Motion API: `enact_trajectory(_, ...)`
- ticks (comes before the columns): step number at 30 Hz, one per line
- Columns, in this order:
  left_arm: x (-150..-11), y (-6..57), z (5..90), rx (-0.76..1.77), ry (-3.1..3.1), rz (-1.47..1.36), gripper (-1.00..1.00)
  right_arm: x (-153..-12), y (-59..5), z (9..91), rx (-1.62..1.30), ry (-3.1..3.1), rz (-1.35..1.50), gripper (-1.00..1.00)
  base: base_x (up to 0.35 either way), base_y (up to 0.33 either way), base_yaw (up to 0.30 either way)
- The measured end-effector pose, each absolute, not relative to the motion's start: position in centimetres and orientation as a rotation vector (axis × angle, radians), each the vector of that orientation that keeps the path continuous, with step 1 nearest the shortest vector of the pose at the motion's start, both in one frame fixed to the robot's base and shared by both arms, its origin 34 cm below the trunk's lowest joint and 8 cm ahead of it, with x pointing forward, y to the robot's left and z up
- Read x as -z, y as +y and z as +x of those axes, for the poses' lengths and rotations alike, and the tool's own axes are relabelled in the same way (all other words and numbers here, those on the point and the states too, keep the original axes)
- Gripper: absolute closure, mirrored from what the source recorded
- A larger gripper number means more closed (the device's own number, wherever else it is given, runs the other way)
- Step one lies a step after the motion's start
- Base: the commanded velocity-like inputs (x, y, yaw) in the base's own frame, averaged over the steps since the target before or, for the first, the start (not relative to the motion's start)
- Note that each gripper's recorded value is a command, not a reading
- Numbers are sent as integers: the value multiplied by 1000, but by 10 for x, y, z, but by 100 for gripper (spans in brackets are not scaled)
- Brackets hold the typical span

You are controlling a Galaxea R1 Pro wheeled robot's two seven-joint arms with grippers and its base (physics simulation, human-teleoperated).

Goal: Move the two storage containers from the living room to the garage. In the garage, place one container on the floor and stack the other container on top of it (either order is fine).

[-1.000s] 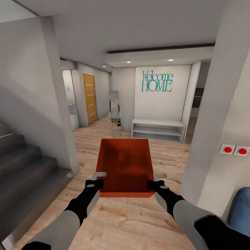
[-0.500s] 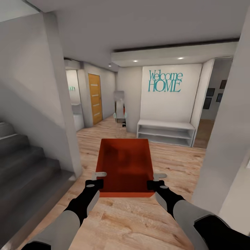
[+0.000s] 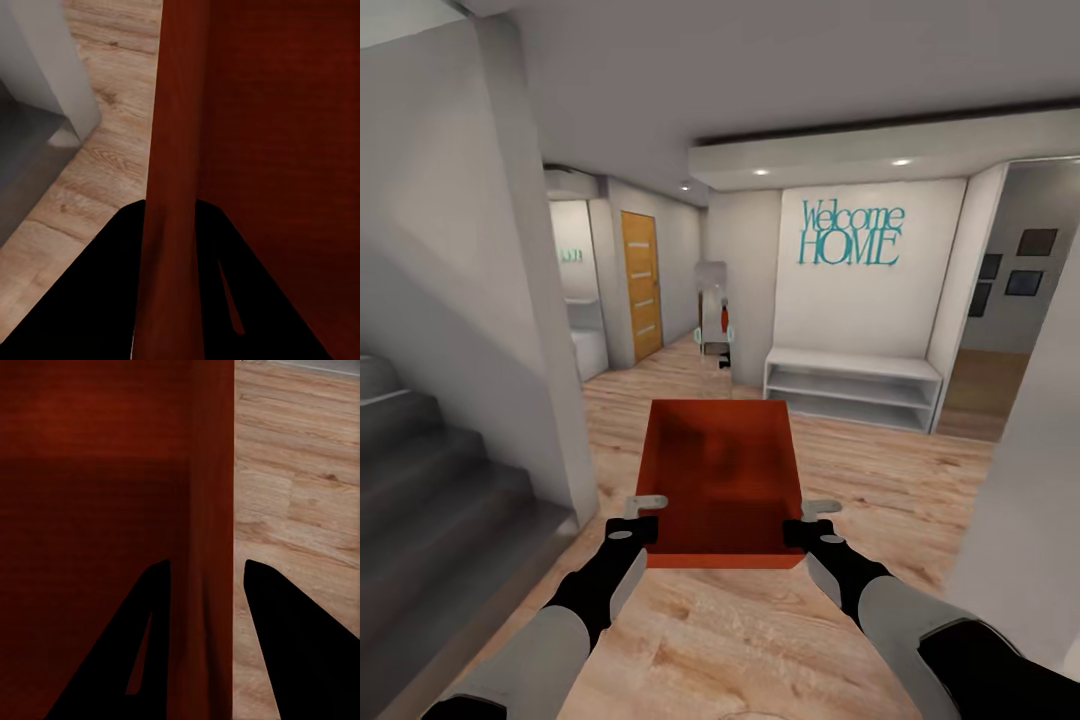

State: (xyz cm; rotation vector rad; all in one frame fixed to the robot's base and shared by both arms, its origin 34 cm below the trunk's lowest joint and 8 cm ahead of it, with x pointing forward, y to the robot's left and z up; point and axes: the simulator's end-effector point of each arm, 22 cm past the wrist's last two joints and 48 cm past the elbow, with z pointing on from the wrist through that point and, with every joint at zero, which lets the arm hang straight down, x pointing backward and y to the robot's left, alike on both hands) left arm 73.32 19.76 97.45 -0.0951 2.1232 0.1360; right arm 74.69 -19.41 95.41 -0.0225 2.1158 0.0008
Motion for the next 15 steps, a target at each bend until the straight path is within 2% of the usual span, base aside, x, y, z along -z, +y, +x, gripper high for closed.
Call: enact_trajectory(15,-975,198,733,-135,2122,-95,100,-954,-194,747,0,2115,-22,100,322,0,0)
